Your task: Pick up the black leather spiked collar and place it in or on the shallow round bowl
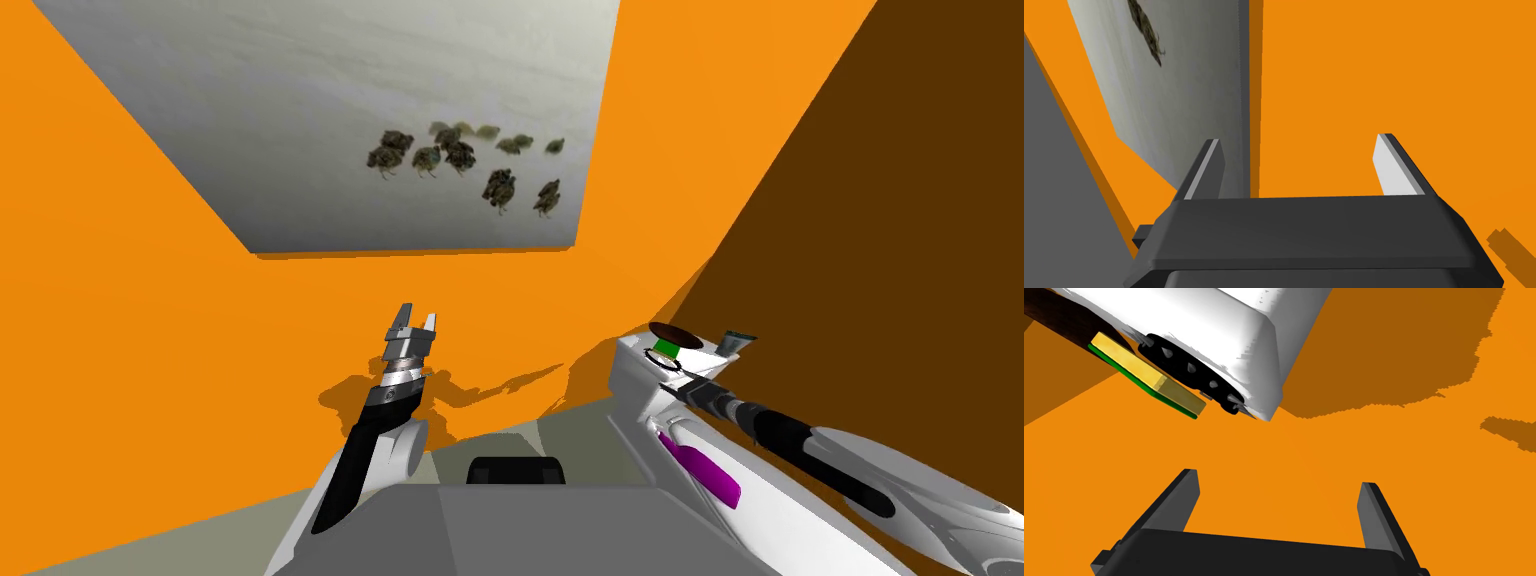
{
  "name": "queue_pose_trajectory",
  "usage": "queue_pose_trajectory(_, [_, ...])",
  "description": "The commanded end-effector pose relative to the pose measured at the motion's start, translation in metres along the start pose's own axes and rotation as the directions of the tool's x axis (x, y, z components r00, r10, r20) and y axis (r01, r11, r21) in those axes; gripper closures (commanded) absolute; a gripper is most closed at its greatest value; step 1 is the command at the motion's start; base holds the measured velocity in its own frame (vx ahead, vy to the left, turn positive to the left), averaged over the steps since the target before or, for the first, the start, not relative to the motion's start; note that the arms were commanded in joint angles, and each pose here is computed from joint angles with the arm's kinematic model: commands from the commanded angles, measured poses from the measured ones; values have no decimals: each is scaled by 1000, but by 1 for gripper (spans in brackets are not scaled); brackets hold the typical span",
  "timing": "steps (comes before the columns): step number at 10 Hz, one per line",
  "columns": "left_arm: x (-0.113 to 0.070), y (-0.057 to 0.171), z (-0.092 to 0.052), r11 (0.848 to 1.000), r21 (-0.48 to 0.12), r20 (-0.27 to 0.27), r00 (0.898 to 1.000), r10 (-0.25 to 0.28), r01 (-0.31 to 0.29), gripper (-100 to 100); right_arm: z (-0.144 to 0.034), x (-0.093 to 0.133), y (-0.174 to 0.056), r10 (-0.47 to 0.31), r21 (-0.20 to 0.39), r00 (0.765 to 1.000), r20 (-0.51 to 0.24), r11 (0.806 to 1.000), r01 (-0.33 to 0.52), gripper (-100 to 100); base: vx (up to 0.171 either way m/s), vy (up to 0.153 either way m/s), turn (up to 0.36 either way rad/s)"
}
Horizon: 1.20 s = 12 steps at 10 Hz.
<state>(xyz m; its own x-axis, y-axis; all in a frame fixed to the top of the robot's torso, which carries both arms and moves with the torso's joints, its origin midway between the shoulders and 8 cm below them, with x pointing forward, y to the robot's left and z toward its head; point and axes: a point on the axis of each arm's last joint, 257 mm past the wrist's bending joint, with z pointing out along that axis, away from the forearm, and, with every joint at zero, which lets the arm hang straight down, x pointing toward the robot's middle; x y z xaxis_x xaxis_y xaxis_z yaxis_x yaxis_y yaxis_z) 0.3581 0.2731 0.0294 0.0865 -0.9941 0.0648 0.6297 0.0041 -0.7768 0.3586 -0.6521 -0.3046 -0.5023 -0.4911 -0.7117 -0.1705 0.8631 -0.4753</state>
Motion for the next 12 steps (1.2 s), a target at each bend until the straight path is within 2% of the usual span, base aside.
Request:
queue_pose_trajectory(1, [0,0,0,1000,0,0,1000,0,0,0,-5,19,-9,-4,18,999,-46,1000,5,-100,70,32,113])
queue_pose_trajectory(2, [0,0,0,1000,0,0,1000,0,0,0,-12,37,-18,-27,31,995,-94,999,30,-100,89,34,170])
queue_pose_trajectory(3, [0,0,0,1000,0,0,1000,0,0,0,-16,46,-21,-19,39,993,-113,999,24,-100,74,28,99])
queue_pose_trajectory(4, [0,0,0,1000,0,0,1000,0,0,0,-25,66,-32,-37,53,985,-167,998,46,-100,73,34,153])
queue_pose_trajectory(5, [0,0,0,1000,0,0,1000,0,0,0,-27,71,-33,-33,57,984,-176,997,43,-100,66,29,97])
queue_pose_trajectory(6, [0,0,0,1000,0,0,1000,0,0,0,-38,89,-44,-49,68,973,-227,995,66,-100,87,34,200])
queue_pose_trajectory(8, [0,0,0,1000,0,0,1000,0,0,0,-40,94,-45,-45,72,971,-235,995,63,-100,49,16,15])
queue_pose_trajectory(9, [0,0,0,1000,0,0,1000,0,0,0,-50,108,-55,-61,80,959,-278,993,87,-100,40,24,135])
queue_pose_trajectory(10, [0,0,0,1000,0,0,1000,0,0,0,-53,113,-56,-56,85,956,-289,993,83,-100,45,17,93])
queue_pose_trajectory(12, [0,0,0,1000,0,0,1000,0,0,0,-76,142,-75,-77,101,925,-372,987,123,-100,67,22,167])
